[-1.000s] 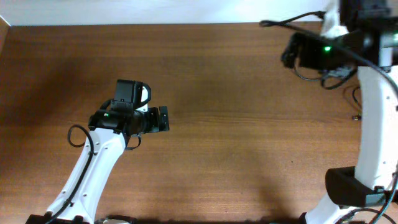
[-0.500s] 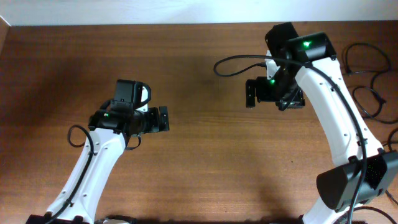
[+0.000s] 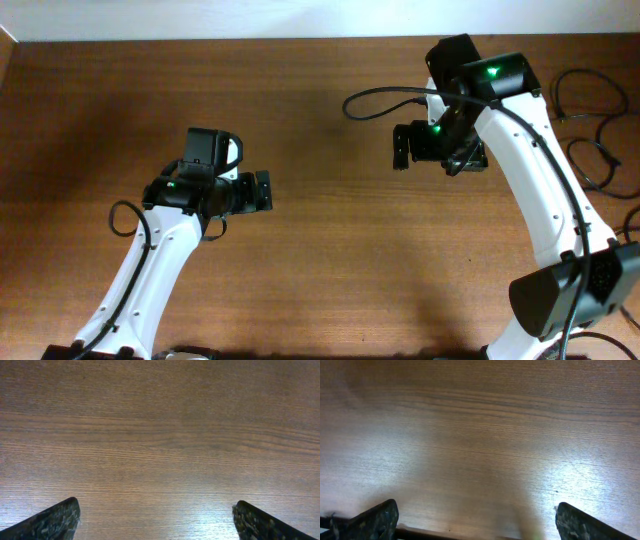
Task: Untangle cables
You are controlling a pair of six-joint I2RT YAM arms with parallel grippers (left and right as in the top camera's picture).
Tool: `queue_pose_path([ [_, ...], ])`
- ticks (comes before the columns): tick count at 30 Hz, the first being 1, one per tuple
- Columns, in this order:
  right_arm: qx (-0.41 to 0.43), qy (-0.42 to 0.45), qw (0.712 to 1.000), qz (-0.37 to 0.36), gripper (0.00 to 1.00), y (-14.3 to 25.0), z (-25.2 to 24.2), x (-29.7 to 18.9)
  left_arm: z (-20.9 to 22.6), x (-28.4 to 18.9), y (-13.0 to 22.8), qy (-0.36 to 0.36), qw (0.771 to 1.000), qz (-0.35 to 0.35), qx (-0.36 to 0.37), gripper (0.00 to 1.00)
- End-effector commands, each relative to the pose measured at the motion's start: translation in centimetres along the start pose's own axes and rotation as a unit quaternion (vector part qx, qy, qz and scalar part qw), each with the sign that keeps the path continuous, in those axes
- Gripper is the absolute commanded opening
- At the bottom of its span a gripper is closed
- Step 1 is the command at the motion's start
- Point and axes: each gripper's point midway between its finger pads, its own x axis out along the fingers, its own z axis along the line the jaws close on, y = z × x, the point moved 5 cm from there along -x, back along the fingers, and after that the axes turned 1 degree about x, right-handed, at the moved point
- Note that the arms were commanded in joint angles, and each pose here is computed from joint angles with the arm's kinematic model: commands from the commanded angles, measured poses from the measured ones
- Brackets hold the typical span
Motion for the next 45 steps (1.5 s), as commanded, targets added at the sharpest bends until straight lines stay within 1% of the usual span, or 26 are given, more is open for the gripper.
queue_pose_path([
  [1,0.000,-0.006,1.000,-0.004,0.99,0.2,0.2,-0.4,-0.1,-0.6,-0.6,0.000,1.000,-0.014,0.009,0.99],
  [28,0.000,-0.006,1.000,-0.004,0.99,0.2,0.2,-0.4,0.0,-0.5,-0.2,-0.002,1.000,-0.006,0.008,0.99],
  [31,0.000,-0.006,1.000,-0.004,0.99,0.2,0.2,-0.4,0.6,-0.2,0.8,-0.021,1.000,0.013,0.007,0.99],
  [35,0.000,-0.006,1.000,-0.004,0.99,0.2,0.2,-0.4,1.4,1.6,3.9,-0.028,0.998,0.056,0.004,0.99],
  [37,0.000,-0.006,1.000,-0.004,0.99,0.2,0.2,-0.4,1.9,2.3,5.6,-0.029,0.998,0.060,0.003,0.99],
  [39,0.000,-0.006,1.000,-0.004,0.99,0.2,0.2,-0.4,2.3,2.4,7.3,-0.025,0.999,0.045,0.004,0.99],
  [44,0.000,-0.006,1.000,-0.004,0.99,0.2,0.2,-0.4,2.9,2.4,10.5,-0.001,0.999,-0.042,0.010,0.99],
  [45,0.000,-0.006,1.000,-0.004,0.99,0.2,0.2,-0.4,2.8,2.5,10.6,0.010,0.998,-0.063,0.012,0.99],
])
